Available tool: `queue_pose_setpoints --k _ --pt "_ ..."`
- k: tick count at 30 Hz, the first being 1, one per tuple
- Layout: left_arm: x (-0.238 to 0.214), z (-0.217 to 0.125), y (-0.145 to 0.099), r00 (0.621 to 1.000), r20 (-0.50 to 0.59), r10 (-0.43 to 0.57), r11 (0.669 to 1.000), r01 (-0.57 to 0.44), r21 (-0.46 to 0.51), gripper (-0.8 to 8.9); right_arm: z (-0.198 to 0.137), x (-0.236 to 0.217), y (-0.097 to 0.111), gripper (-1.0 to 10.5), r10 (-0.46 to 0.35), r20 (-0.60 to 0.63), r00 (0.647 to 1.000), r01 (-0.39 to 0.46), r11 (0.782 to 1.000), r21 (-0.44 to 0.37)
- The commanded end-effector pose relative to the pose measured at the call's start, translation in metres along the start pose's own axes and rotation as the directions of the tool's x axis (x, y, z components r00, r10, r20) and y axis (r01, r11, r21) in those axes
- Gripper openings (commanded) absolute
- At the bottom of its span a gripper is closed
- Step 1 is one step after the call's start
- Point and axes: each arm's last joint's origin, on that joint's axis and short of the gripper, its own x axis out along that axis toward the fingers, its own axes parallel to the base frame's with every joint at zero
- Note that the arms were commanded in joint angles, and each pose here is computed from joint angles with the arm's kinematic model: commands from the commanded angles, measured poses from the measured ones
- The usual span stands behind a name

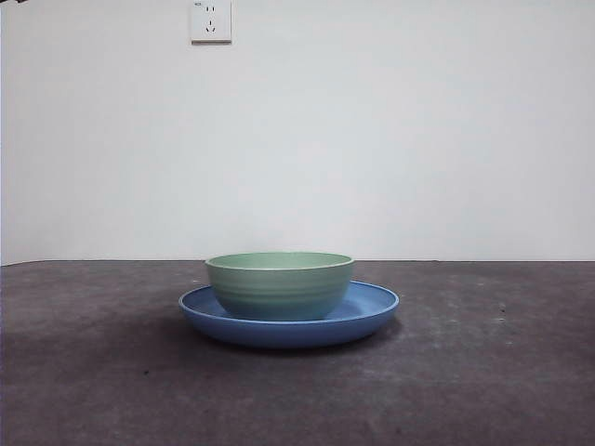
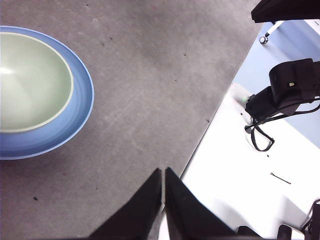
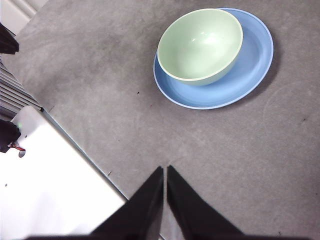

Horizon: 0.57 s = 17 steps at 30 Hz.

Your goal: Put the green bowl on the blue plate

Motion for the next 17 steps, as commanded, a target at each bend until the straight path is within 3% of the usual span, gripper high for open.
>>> queue_pose_setpoints --k 1,5,9,12,17 --pt "0.001 0.003 -0.001 1.0 0.006 -0.007 1.0 0.007 0.021 0.09 0.005 -0.002 0.002 0.1 0.007 0.016 1.0 -0.006 1.0 -0.024" --pt "-0.005 0.003 -0.003 0.999 0.037 -0.001 0.999 0.0 0.039 0.09 0.005 -0.002 0.002 0.1 0.007 0.016 1.0 -0.006 1.0 -0.024" --pt "-0.029 0.01 -0.006 0.97 0.22 0.101 0.978 -0.137 0.158 0.09 0.005 -0.002 0.002 0.1 0.007 0.016 1.0 -0.006 1.0 -0.024" --pt "-0.059 0.018 -0.008 0.876 0.442 0.19 0.932 -0.303 0.199 0.09 0.005 -0.002 0.002 0.1 0.007 0.016 1.0 -0.006 1.0 -0.024" --pt "-0.107 0.01 -0.019 0.652 0.677 0.342 0.813 -0.567 0.135 0.09 0.005 -0.002 0.002 0.1 0.007 0.016 1.0 -0.006 1.0 -0.024"
